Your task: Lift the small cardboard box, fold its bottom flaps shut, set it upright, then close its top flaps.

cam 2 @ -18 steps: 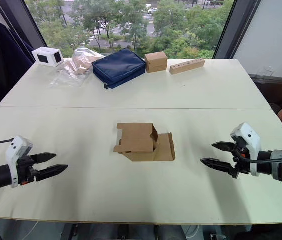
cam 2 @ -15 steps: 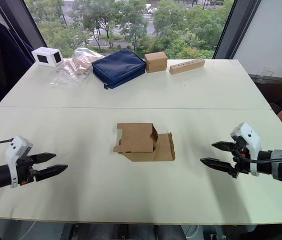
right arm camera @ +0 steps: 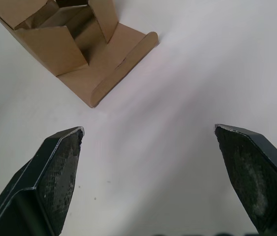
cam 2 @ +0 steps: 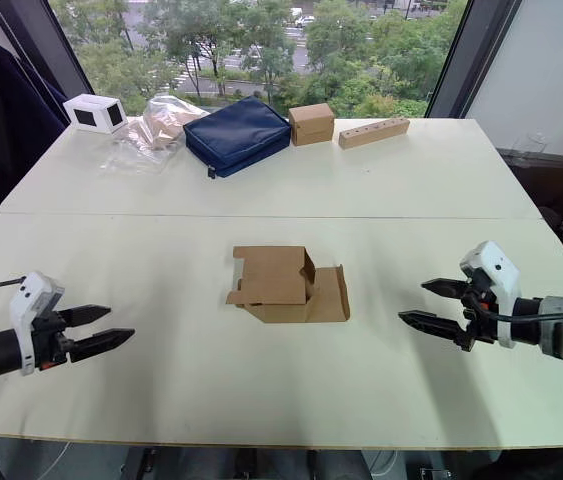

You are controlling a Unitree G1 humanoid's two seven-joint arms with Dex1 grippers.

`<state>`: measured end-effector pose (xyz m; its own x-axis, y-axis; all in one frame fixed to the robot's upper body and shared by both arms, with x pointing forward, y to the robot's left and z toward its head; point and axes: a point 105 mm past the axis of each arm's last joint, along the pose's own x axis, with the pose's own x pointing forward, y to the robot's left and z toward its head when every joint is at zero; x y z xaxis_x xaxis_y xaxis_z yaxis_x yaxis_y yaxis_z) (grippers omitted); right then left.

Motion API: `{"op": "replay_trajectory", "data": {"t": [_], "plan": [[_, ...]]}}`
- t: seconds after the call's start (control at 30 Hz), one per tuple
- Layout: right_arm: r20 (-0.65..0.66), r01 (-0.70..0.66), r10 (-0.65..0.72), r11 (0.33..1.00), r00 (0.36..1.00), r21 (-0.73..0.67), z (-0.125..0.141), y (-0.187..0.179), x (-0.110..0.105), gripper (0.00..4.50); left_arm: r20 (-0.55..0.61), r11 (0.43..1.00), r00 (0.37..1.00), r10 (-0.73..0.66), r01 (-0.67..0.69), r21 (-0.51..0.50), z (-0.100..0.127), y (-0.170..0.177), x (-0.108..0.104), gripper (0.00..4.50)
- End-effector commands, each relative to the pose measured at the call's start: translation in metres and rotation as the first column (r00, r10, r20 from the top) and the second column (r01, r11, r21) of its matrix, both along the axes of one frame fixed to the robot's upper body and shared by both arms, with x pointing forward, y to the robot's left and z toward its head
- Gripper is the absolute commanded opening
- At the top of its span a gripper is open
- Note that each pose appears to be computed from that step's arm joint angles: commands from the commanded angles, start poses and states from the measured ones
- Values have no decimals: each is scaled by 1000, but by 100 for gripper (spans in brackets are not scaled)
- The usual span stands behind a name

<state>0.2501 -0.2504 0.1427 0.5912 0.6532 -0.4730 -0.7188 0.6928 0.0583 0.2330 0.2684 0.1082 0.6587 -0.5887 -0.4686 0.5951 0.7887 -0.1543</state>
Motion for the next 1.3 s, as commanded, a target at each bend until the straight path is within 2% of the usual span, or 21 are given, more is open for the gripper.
{"op": "replay_trajectory", "data": {"t": [0.03,0.13,0.23,0.37,0.47,0.57,0.7,0.8,0.83,0.93,0.97,1.1,1.2,1.3], "plan": [[64,12,-11,1000,998,-18,9,-1,5,450,97,997,995,16,-24,77,13,9,8,447],[76,27,-24,999,997,-32,9,-2,9,450,151,984,987,59,-83,157,14,18,17,447],[73,32,-29,999,997,-43,9,-2,10,450,199,974,974,111,-146,175,17,23,22,447],[69,40,-40,999,997,0,10,-1,8,450,174,979,980,99,-127,159,18,23,25,447],[119,66,-69,997,991,28,17,-1,10,450,43,999,999,13,-14,32,20,15,18,447],[141,7,-13,999,990,46,30,14,2,450,-73,992,995,-74,66,-111,27,-1,16,447],[139,-127,117,990,983,64,47,50,-14,450,-122,914,960,-250,193,-357,52,-36,20,447],[131,-186,177,981,975,60,50,70,-23,450,-136,866,948,-288,197,-459,61,-50,35,447],[129,-206,197,977,972,53,50,77,-27,450,-152,853,943,-298,191,-486,61,-55,41,447],[143,-250,245,968,959,22,52,95,-35,450,-240,870,934,-264,124,-477,43,-70,70,447],[132,-266,267,964,955,-25,49,97,-39,450,-261,854,923,-283,119,-506,40,-80,77,447],[118,-265,276,959,954,-100,47,96,-46,450,-319,783,859,-400,140,-606,41,-110,83,447],[141,-236,249,966,958,-103,48,95,-45,450,-353,772,821,-450,158,-616,35,-130,85,447],[162,-210,224,973,961,-99,47,95,-44,450,-363,766,808,-465,162,-622,31,-142,90,447]]}}
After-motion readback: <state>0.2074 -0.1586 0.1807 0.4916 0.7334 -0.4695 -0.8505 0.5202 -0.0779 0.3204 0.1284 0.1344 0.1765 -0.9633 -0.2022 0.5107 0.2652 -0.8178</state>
